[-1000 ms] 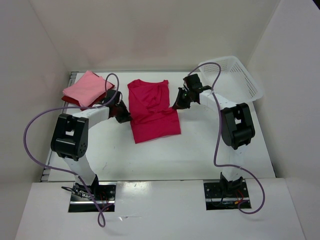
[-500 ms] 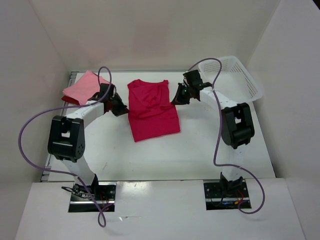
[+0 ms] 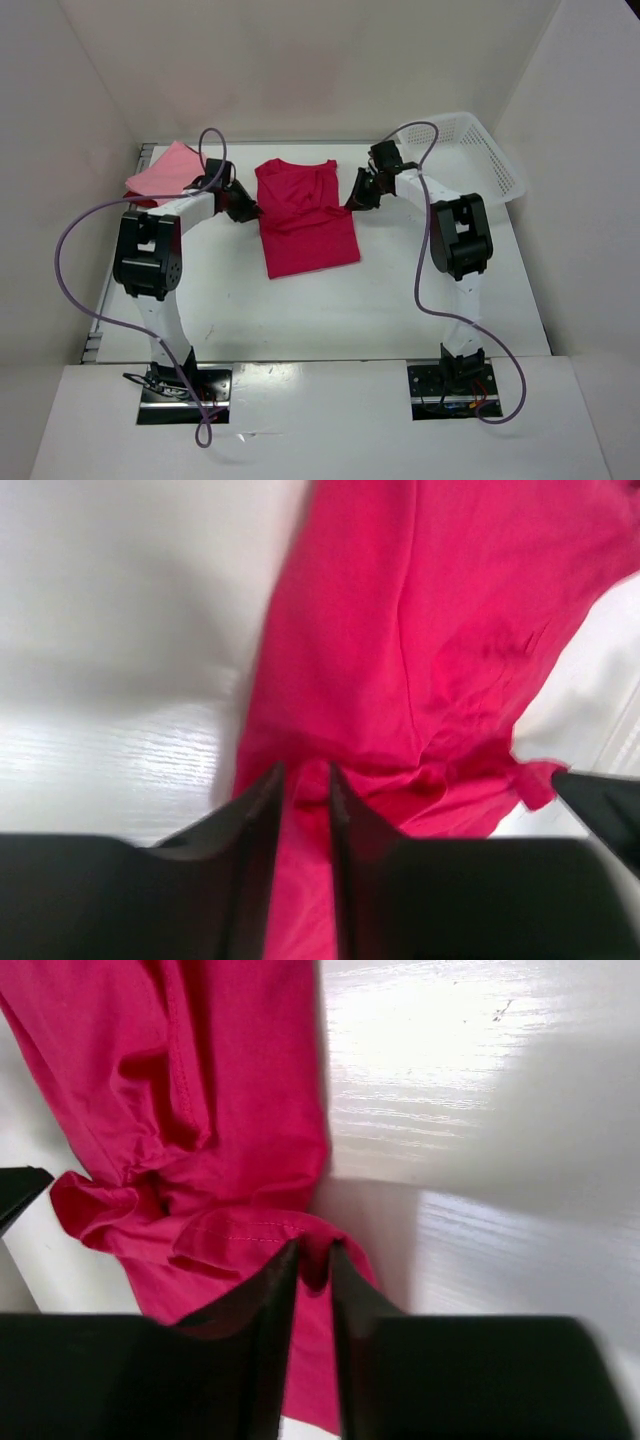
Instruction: Fold and stack the t-shirts
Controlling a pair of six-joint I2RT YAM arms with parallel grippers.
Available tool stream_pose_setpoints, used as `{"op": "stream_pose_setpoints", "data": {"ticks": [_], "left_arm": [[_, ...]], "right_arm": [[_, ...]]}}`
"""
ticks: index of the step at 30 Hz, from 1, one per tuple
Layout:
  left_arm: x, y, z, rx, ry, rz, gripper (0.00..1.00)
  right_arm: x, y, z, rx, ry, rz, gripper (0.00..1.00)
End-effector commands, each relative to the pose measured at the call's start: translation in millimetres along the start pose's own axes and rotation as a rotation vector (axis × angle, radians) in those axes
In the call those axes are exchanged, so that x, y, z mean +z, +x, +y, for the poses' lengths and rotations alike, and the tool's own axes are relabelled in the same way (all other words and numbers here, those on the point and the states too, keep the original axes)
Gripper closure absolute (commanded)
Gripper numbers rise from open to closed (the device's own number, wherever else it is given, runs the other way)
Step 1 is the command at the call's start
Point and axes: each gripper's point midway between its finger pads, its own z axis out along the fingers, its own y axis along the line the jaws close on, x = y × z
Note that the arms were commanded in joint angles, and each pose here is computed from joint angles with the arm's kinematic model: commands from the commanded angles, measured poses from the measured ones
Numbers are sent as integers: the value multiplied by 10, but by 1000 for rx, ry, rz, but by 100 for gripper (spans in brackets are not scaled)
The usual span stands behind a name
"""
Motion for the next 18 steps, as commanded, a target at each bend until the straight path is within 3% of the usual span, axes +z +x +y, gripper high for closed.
{"op": "stream_pose_setpoints", "data": {"ticks": [1,2,3,6,9,10,11,12,15,18], "left_arm": [[-176,-291,-155,-3,50,-96,66],[-315,-405,-237,-1,78,-133,56],[-378,-409,-261,11,87,-142,53],[-662,-404,-361,33,123,-179,52],[-747,-21,-455,84,170,-118,61],[-735,127,-509,105,186,-92,66],[-687,479,-569,148,191,-31,70],[-655,654,-608,164,198,-2,73],[-560,1240,-598,171,201,87,92],[-493,1347,-514,115,198,93,94]], "right_arm": [[-264,-377,274,-51,-35,-104,72],[-371,-438,328,-71,-37,-133,70],[-445,-449,366,-74,-41,-140,68],[-705,-456,463,-88,-56,-182,64],[-762,-328,501,-98,-65,-173,69],[-763,-262,543,-119,-69,-165,75],[-742,-207,607,-131,-76,-155,91],[-630,-32,666,-162,-69,-122,100],[-334,287,723,-192,-65,-44,100],[-94,536,845,-209,-116,26,100]]}}
